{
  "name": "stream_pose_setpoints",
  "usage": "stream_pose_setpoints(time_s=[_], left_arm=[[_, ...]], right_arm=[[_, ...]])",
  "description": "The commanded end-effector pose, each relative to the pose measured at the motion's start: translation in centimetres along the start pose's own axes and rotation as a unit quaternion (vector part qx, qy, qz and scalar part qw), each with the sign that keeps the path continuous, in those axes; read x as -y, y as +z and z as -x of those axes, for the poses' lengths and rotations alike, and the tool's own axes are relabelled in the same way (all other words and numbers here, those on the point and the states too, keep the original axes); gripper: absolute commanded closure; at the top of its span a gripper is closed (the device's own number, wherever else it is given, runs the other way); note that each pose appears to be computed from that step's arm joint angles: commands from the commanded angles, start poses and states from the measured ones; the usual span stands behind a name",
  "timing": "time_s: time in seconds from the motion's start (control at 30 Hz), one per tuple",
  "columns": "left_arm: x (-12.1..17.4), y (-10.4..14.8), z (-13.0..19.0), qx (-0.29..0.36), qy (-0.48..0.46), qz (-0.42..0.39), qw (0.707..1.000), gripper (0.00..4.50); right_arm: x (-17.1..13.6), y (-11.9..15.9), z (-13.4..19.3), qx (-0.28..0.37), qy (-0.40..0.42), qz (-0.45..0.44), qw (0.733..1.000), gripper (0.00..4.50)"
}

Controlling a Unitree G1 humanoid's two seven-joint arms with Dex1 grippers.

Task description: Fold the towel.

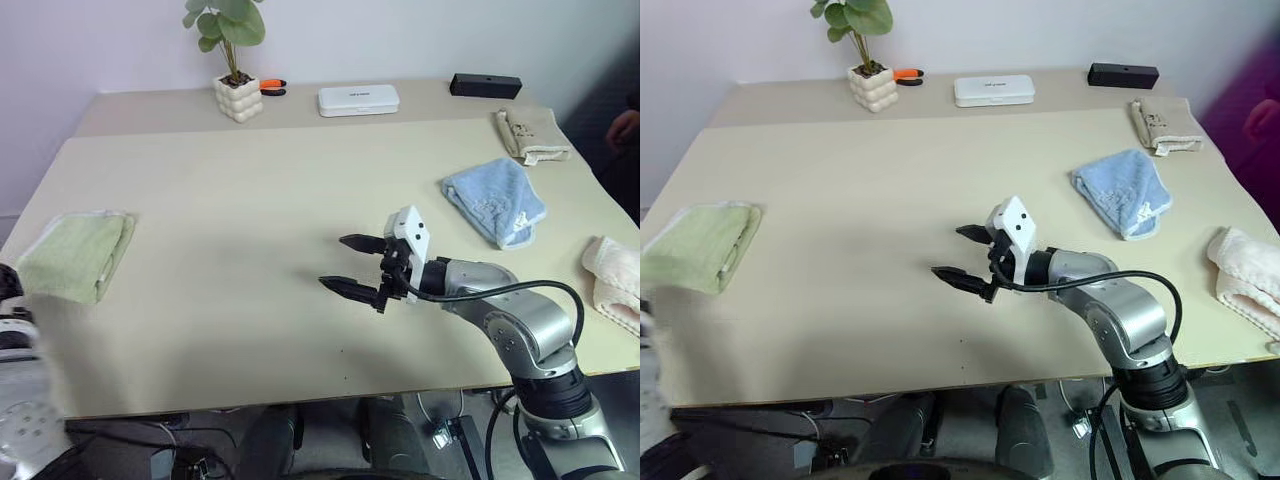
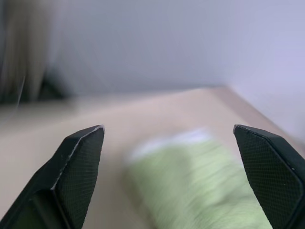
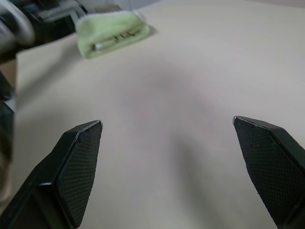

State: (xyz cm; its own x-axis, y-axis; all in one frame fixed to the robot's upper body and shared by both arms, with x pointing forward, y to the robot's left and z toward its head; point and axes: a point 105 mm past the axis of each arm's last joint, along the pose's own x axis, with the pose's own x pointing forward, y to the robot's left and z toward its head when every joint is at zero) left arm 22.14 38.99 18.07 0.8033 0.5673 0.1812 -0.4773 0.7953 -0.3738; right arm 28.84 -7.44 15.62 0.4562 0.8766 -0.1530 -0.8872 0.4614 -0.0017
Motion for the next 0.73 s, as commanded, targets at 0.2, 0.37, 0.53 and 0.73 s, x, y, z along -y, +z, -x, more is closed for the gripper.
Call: stream_pose_setpoints(time_s=[0.2,0.37,0.53,0.73], left_arm=[[14.4,-7.8,5.9,-0.107,-0.42,-0.239,0.869,0.05],[16.2,-9.9,6.9,-0.115,-0.473,-0.224,0.844,0.05],[16.8,-10.6,6.9,-0.116,-0.492,-0.217,0.835,0.05],[17.6,-11.3,6.9,-0.119,-0.515,-0.22,0.82,0.05]], right_arm=[[6.5,-0.8,3.0,-0.028,-0.175,0.116,0.977,0.0],[7.9,-1.6,6.4,-0.037,-0.217,0.118,0.968,0.0],[7.6,-2.1,8.0,-0.037,-0.217,0.108,0.969,0.0],[7.1,-2.6,9.4,-0.049,-0.217,0.099,0.97,0.0]])
